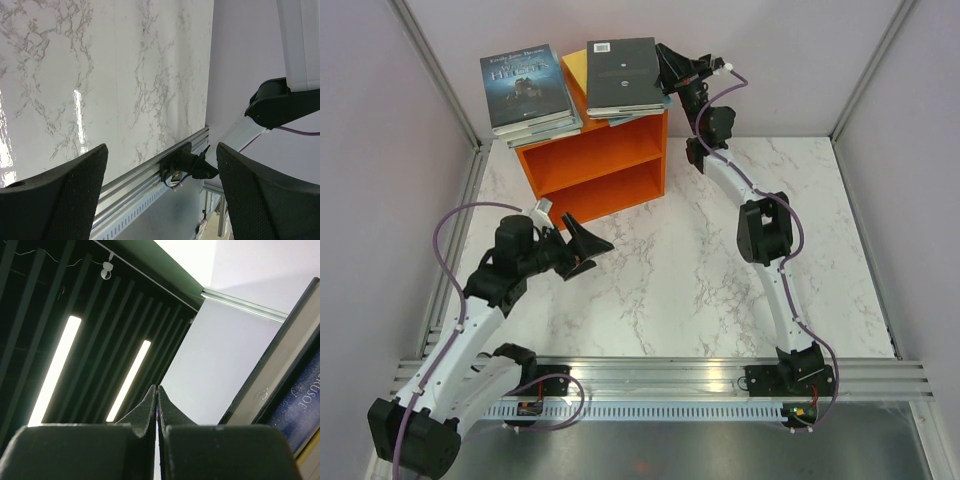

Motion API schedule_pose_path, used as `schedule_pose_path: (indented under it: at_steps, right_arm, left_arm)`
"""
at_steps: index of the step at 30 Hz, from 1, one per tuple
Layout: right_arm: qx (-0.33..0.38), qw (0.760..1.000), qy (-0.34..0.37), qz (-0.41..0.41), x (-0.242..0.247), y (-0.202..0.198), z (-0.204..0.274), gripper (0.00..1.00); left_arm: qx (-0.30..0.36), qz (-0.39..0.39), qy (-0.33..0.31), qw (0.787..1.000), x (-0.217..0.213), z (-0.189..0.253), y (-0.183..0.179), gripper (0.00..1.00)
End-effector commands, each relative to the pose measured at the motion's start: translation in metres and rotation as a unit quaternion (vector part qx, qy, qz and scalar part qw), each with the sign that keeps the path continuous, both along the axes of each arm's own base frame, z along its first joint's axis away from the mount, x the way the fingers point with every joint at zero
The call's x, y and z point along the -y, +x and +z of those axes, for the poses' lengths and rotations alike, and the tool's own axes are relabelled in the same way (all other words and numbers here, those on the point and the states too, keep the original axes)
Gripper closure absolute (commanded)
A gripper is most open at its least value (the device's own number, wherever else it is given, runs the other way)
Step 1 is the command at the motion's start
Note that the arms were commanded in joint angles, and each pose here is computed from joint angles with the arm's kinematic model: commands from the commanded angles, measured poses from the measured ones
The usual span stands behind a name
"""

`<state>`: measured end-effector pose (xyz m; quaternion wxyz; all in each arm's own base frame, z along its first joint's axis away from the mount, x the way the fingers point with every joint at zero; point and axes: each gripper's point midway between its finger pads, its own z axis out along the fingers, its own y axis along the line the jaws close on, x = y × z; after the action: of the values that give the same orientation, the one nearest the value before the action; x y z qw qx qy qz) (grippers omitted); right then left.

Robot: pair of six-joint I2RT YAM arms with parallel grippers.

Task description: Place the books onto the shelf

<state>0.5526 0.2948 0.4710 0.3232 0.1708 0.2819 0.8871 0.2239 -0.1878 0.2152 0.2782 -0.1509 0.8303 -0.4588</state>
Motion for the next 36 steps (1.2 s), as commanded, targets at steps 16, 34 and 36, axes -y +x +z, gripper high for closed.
schedule_pose_path:
  at_steps: [16,34,36]
  right_arm:
    - [0.027,0.993,0.062,-0.093,0.207,-0.007,0.0,1.0]
    - [-0.123,0.847,-0.516,-0.044,0.128,-0.148,-0.091,0.34]
    - [-0.107,0.784,-0.605,-0.089,0.126,-0.166,-0.114,0.32]
  left_arm:
    - [0.038,-0.014,0.027,0.999,-0.013,0.024,-0.01,0.1]
    - [0.105,0.055,0.174,0.978,-0.056,0.061,0.031,0.0]
    - [0.108,0.055,0.174,0.977,-0.056,0.063,0.032,0.0]
